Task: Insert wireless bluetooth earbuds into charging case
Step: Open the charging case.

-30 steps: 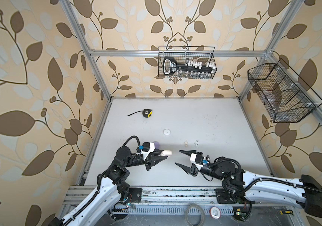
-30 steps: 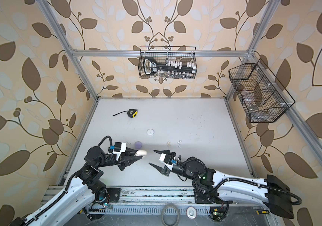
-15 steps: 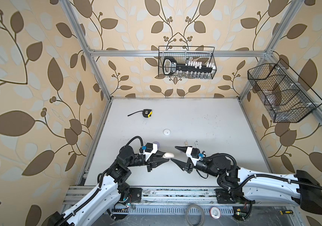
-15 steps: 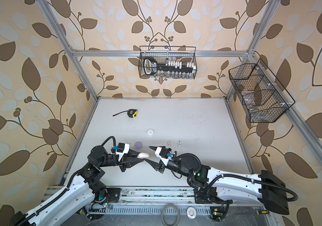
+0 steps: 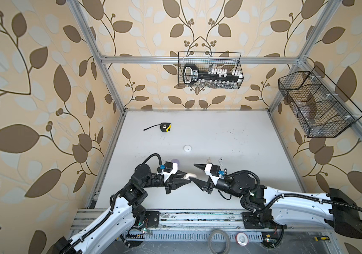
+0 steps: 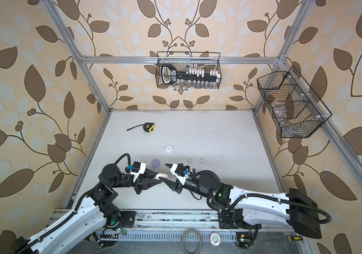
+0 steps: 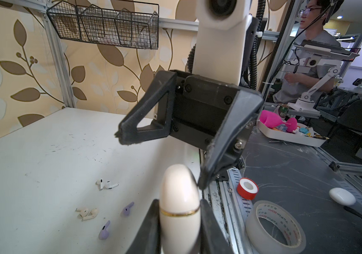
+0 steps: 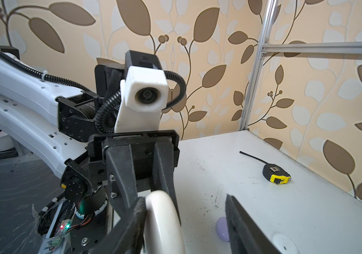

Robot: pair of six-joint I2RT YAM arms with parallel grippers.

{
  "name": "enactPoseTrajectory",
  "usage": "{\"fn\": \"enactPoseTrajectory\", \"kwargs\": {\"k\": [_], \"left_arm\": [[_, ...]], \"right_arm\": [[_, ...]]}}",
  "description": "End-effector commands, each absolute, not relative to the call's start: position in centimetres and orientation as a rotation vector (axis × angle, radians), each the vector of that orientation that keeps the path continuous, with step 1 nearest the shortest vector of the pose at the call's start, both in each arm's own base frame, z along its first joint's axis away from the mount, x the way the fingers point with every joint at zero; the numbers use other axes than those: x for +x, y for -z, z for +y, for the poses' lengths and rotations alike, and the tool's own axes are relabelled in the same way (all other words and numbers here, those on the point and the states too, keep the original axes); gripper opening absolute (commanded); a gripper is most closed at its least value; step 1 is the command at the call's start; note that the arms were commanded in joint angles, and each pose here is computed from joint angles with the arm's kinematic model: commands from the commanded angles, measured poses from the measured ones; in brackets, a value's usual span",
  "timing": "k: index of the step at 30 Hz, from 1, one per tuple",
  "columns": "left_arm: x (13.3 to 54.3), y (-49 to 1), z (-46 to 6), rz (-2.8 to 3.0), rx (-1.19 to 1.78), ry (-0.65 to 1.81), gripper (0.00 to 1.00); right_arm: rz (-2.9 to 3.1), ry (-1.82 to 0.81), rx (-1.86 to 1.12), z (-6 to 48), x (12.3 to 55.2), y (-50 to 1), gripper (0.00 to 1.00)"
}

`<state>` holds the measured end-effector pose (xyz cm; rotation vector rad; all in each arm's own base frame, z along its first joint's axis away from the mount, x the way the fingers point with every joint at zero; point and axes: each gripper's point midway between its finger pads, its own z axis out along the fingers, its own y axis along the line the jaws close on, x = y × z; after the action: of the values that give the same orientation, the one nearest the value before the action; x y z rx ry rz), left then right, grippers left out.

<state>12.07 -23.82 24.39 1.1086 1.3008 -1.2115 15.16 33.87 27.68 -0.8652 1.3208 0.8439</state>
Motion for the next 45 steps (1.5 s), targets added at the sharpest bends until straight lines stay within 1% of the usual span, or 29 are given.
{"fn": "enactPoseTrajectory", "kwargs": {"k": [1, 22, 28, 37, 45], "left_arm": [[11.3, -27.4, -23.9, 1.176, 1.141, 1.193, 0.00], [10.3, -27.8, -23.8, 1.140, 1.162, 1.204, 0.00], [10.1, -27.8, -23.8, 1.135, 1.168, 1.206, 0.00], [10.3, -27.8, -23.9, 1.142, 1.156, 1.193, 0.00], [10.6, -27.7, -23.7, 1.151, 1.136, 1.171, 0.00]], "right_arm": [[1.308, -0.833, -0.851, 34.2, 15.4, -28.7, 0.59], [1.361, -0.719, -0.779, 33.4, 17.6, -27.8, 0.56], [1.376, -0.713, -0.745, 32.8, 18.3, -27.8, 0.55], [1.378, -0.729, -0.740, 32.8, 18.4, -27.8, 0.55], [1.407, -0.715, -0.688, 32.0, 19.3, -27.8, 0.55]]}}
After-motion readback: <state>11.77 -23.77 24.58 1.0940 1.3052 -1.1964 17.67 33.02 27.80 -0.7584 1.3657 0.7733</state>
